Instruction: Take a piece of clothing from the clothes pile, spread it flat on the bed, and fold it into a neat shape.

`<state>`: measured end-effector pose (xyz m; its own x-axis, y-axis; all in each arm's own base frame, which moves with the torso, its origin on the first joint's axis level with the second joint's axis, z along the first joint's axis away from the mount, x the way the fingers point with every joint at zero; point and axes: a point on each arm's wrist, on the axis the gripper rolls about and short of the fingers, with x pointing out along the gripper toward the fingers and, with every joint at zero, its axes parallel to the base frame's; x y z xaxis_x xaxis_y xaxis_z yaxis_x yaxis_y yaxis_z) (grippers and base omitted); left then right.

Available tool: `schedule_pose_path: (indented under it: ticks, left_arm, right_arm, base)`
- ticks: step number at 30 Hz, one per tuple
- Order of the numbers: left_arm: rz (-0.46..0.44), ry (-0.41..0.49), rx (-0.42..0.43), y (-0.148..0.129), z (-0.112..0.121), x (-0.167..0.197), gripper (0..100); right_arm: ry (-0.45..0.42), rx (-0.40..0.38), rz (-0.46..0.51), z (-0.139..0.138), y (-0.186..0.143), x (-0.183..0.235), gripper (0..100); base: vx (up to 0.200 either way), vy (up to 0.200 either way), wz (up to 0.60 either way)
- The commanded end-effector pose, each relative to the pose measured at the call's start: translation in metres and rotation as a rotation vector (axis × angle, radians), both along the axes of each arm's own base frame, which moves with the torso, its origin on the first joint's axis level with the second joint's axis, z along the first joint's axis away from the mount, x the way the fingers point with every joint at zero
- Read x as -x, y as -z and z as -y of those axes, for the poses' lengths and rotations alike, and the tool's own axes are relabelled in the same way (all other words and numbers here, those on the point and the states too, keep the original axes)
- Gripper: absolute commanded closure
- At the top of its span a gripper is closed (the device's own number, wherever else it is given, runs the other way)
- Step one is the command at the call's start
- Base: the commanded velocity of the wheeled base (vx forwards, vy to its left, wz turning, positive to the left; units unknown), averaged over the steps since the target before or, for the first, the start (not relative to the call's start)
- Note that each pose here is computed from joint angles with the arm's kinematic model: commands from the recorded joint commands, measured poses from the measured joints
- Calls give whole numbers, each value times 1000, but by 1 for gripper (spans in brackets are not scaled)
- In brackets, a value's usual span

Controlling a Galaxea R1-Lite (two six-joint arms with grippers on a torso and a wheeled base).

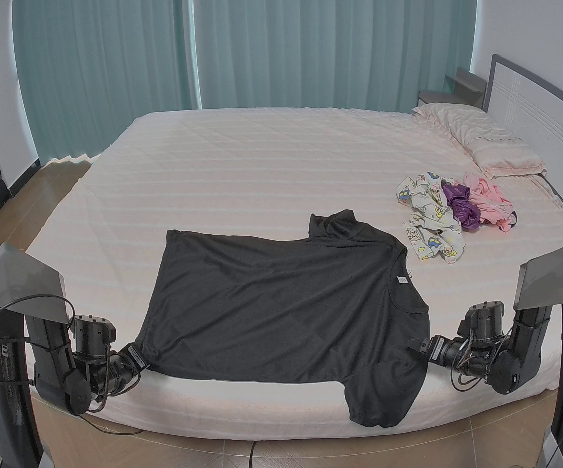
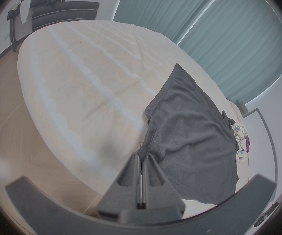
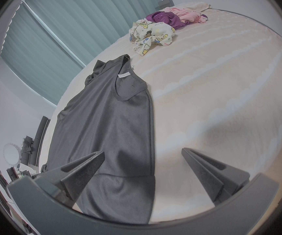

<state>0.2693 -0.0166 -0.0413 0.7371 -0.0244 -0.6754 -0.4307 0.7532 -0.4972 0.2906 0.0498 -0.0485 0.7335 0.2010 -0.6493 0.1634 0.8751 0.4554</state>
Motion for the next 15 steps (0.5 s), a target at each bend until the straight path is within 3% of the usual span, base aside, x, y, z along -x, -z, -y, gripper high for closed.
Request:
schedule_pose_path:
  ticks: [1,3,4,10,15]
  left_arm:
    - [9,-15,22,-1,-3,-1,100]
    - [20,-23,29,-2,-4,-2,100]
    - [26,-26,29,-2,-4,-2,100]
    - [21,-28,29,-1,-5,-2,100]
    - [21,-27,30,0,-5,-3,100]
  right_arm:
    - [-20,-17,18,-5,2,-8,0]
    - [-31,-17,27,-9,1,-10,0]
    - [-31,-18,36,-10,2,-14,100]
    - [6,-17,65,-3,2,-39,100]
    - [56,-29,167,9,-14,-67,100]
  base:
    - [0,0,0]
    - [0,0,0]
    - [0,0,0]
    - [0,0,0]
    - [0,0,0]
